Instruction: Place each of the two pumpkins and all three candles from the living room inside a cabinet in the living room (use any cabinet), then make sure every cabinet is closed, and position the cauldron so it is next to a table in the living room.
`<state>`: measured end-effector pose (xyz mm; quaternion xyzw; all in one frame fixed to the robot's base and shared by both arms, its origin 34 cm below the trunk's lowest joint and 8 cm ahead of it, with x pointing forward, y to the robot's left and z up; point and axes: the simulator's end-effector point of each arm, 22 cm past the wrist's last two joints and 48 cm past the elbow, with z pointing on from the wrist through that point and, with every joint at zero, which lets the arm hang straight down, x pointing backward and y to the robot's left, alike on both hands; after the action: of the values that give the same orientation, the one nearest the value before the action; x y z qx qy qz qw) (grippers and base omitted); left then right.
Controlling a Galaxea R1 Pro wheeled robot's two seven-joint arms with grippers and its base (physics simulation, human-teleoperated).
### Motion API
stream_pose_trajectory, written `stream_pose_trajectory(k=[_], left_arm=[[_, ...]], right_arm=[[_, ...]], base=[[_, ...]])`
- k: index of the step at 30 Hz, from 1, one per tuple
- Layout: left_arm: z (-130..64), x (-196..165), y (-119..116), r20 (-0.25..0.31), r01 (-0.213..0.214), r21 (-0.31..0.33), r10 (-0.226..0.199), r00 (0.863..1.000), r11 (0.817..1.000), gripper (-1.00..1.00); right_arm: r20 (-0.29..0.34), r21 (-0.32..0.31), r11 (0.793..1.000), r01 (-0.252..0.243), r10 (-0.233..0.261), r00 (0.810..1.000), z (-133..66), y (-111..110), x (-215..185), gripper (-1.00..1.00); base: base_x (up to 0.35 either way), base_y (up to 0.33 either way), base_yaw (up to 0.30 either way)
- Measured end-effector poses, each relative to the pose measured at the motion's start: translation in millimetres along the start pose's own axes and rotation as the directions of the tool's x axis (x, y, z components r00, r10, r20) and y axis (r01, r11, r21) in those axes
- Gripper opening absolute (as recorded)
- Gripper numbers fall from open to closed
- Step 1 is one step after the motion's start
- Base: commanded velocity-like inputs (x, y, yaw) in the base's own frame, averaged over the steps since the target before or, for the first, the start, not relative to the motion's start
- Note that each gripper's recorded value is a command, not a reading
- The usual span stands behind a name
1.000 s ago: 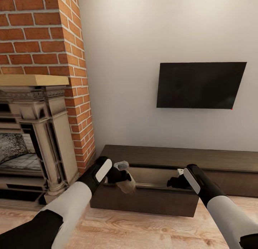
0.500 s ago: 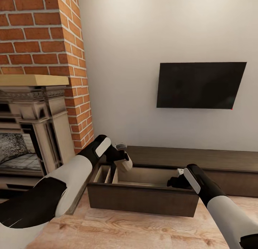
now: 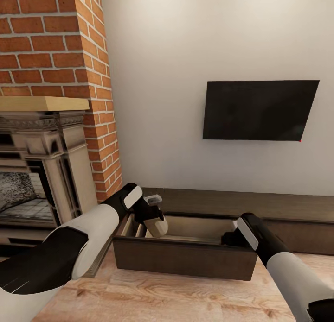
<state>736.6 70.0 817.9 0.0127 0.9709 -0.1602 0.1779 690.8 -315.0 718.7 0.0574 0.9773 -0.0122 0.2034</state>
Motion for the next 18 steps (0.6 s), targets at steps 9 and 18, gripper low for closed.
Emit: stream_pose_trajectory(k=[9,18], left_arm=[[3.1,3.7,3.3,-0.008,0.002,-0.007,-0.002,1.000,1.000,-1.00],[2.2,-18.1,3.1,0.092,0.018,-0.005,-0.017,0.996,1.000,-1.00]], right_arm=[[-0.026,0.063,0.998,0.003,-0.001,1.000,4.7,-9.0,7.4,1.00],[-0.007,0.046,0.999,0.013,-0.012,1.000,0.6,4.1,1.4,1.00]], base=[[0.000,0.000,0.000],[0.000,-0.001,0.000]])
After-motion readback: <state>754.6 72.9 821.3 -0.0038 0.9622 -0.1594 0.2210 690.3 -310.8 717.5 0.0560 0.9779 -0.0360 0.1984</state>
